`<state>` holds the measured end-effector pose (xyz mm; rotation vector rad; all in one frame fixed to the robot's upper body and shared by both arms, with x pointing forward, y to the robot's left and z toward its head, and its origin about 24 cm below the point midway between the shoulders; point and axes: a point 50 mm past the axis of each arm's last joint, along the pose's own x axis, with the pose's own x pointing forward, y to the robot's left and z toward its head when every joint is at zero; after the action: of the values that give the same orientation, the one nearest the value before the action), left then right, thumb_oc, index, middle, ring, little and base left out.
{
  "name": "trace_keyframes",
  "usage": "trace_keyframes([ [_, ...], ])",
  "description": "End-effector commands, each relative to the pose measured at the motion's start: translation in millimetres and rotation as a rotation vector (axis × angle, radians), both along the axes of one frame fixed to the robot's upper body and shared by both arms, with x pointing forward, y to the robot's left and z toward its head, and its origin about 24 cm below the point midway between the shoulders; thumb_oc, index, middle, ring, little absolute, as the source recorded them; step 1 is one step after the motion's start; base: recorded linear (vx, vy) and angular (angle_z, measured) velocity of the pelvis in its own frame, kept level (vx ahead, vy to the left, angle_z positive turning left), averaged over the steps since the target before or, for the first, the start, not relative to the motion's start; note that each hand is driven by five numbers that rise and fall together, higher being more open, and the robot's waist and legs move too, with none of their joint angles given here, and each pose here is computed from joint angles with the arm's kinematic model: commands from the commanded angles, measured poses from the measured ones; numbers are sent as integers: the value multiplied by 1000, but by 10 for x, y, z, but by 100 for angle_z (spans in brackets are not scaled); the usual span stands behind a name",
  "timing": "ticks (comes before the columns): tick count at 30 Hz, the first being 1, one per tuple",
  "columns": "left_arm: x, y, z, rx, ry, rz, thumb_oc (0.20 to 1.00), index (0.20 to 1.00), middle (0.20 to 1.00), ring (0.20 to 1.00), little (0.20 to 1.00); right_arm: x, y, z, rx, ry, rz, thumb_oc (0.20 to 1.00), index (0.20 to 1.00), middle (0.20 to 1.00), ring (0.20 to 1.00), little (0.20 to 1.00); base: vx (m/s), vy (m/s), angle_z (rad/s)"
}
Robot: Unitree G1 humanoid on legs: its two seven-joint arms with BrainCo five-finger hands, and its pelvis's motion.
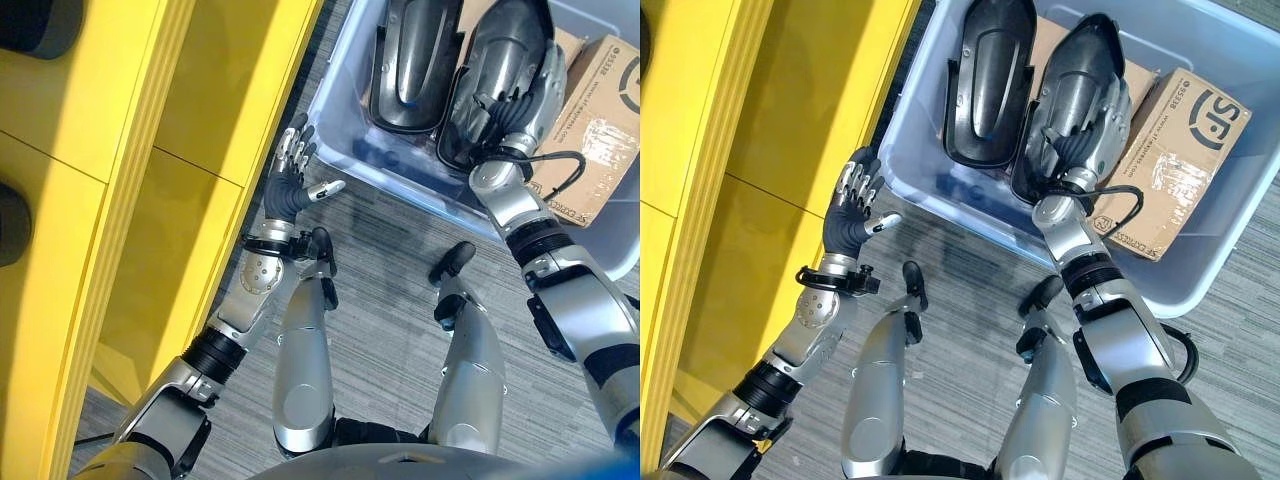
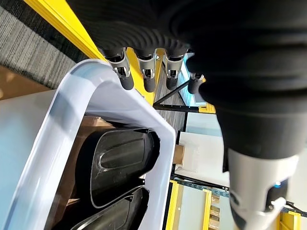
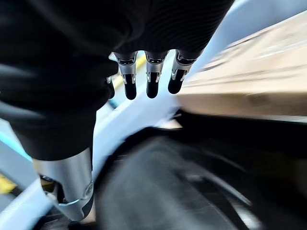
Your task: Move parts from the plastic box to the shelf.
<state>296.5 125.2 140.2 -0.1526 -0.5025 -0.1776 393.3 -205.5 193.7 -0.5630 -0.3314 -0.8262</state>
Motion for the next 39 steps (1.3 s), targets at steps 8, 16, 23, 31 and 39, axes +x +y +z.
trace_keyframes([
  [8, -167, -201, 262, -3, -174, -103, 1000, 1000, 1000, 1000, 1000, -40, -106, -79, 273, -79, 7, 1000, 1000, 1000, 1000, 1000, 0, 0, 0],
  [16, -131, -243, 277, -34, -145, -128, 1000, 1000, 1000, 1000, 1000, -16, -92, -231, 291, 5, 36, 1000, 1000, 1000, 1000, 1000, 2, -2, -1],
  [23, -158, -263, 247, -40, -146, -108, 1000, 1000, 1000, 1000, 1000, -154, 234, 431, -219, -353, 91, 1000, 1000, 1000, 1000, 1000, 3, -2, -1],
  [31, -121, -229, 223, -38, -124, -112, 1000, 1000, 1000, 1000, 1000, -88, 146, 258, -117, -194, 88, 1000, 1000, 1000, 1000, 1000, 2, -8, 0],
  [39, -110, -263, 206, -20, -125, -124, 1000, 1000, 1000, 1000, 1000, -27, 14, 25, 74, -99, 53, 1000, 1000, 1000, 1000, 1000, 0, -4, 0],
])
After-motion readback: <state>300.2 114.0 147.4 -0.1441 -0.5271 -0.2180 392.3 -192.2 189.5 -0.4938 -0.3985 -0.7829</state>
